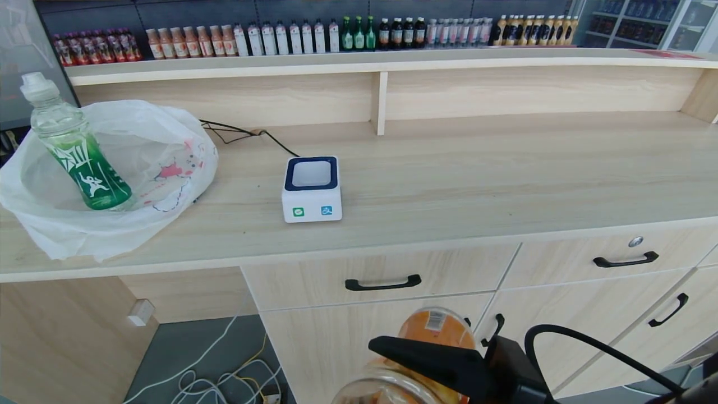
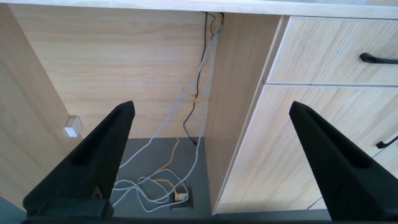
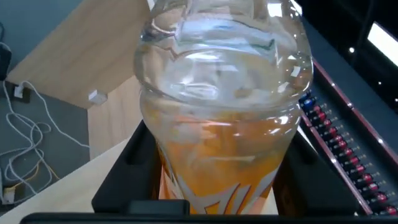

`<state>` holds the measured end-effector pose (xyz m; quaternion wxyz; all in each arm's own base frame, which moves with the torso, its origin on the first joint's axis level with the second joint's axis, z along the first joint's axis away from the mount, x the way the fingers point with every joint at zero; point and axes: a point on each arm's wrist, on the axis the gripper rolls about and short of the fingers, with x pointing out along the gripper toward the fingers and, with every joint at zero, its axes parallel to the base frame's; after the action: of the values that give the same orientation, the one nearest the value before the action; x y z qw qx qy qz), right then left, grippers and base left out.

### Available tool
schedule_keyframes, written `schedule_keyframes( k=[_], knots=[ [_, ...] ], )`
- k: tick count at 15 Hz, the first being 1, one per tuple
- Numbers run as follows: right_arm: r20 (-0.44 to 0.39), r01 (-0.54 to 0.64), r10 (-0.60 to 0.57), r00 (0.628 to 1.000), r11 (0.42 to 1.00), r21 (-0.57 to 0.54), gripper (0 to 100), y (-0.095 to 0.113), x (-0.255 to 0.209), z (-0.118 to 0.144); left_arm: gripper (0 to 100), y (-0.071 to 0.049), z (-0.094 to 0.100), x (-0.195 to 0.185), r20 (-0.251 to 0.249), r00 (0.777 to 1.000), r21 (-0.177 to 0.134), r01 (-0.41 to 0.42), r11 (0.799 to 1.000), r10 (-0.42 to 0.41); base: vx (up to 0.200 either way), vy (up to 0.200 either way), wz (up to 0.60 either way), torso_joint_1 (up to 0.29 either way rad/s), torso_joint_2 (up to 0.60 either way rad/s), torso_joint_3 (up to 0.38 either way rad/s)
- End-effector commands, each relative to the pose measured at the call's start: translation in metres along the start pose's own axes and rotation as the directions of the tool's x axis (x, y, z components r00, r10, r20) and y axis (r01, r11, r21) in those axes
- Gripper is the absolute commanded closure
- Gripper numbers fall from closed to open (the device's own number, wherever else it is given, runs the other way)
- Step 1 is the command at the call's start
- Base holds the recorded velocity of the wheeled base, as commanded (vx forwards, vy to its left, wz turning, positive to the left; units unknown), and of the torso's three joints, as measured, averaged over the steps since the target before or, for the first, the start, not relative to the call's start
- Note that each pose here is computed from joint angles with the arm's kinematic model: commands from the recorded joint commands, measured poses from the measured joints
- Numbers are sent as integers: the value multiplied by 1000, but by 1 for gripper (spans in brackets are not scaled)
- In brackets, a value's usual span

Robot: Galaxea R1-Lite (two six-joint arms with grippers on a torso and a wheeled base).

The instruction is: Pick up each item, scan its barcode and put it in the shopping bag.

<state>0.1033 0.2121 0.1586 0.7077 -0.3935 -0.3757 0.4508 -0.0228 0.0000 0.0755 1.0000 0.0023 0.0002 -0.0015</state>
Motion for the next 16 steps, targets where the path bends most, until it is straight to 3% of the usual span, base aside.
schedule_keyframes(
  k=[1, 9, 16],
  knots=[
    [5, 9, -9, 1000, 999, -41, 100, -2, 2, 0, 0, 0, 0, 0, 0, 1000, 0, 0, 1000, 0, 0, 0, 0, 0, 0, 0],
    [177, 76, -16, 984, 939, -335, 100, -22, 18, -5, 0, 0, 0, 0, 0, 1000, 0, 0, 1000, 0, 0, 0, 0, 0, 0, 0],
    [214, 108, -20, 977, 906, -410, 100, -28, 20, -6, 0, 0, 0, 0, 0, 1000, 0, 0, 1000, 0, 0, 0, 0, 0, 0, 0]
  ],
)
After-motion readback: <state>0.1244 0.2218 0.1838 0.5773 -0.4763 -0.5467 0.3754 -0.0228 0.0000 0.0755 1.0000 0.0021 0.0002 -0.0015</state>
